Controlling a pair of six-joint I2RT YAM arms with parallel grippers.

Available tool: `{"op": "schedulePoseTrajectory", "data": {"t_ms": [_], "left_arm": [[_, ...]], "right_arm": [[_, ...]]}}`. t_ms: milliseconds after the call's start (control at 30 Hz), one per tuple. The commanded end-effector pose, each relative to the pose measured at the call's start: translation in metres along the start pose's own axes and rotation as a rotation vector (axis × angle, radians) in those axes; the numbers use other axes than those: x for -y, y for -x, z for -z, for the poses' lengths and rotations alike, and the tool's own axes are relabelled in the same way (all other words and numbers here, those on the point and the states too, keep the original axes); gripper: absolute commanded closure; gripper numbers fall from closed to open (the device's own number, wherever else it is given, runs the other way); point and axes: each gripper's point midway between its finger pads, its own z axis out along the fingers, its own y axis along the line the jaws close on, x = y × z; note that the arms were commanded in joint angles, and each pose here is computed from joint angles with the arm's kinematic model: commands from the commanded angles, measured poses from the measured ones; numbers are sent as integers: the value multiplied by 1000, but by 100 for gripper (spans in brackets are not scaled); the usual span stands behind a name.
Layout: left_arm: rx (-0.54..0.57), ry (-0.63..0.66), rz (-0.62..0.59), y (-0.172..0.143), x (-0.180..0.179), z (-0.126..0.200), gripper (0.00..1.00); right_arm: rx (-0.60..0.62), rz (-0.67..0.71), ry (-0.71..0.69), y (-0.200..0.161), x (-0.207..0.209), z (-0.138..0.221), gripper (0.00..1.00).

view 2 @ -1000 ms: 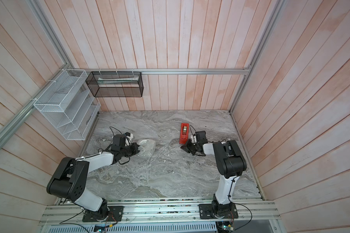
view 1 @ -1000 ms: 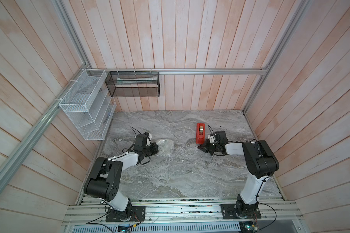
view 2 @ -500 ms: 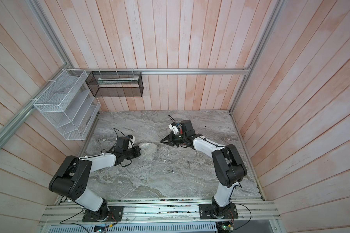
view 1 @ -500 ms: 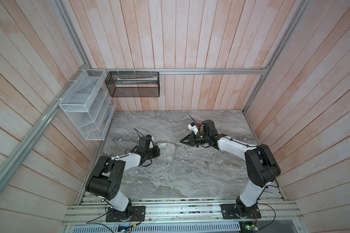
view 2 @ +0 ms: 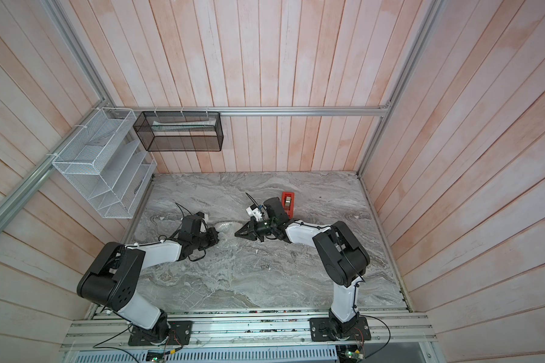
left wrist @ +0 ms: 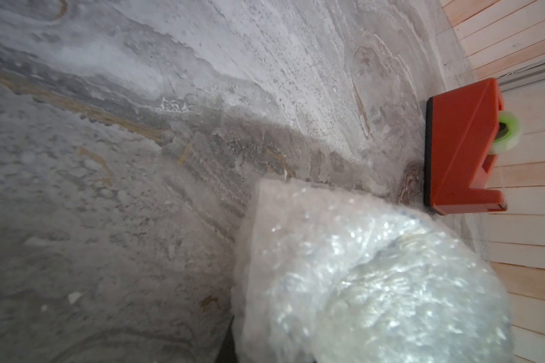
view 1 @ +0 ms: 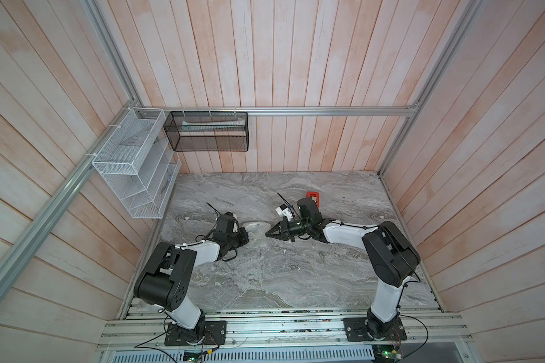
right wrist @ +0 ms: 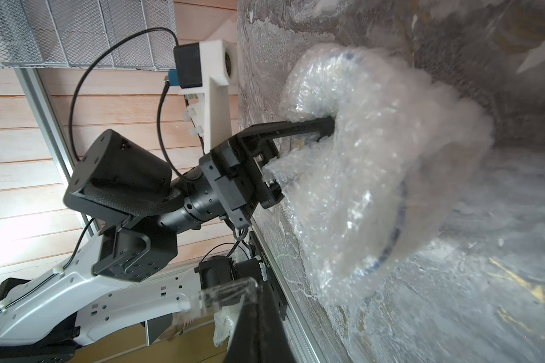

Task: Wrap bowls in bubble wrap
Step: Stick the tape on the bubble wrap.

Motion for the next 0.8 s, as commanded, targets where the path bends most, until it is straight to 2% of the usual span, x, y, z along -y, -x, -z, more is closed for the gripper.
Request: {"op": "schedulePoseTrajectory", "data": {"t_ms": [0,767], "left_arm": [[38,-33,-3,8,10,-2,92],[29,-39,10,3,14,-3,92]], "right_arm": [[-13,1,21,-1,1,-12,100],[-45,-69,19,10,32,-46,100]]}}
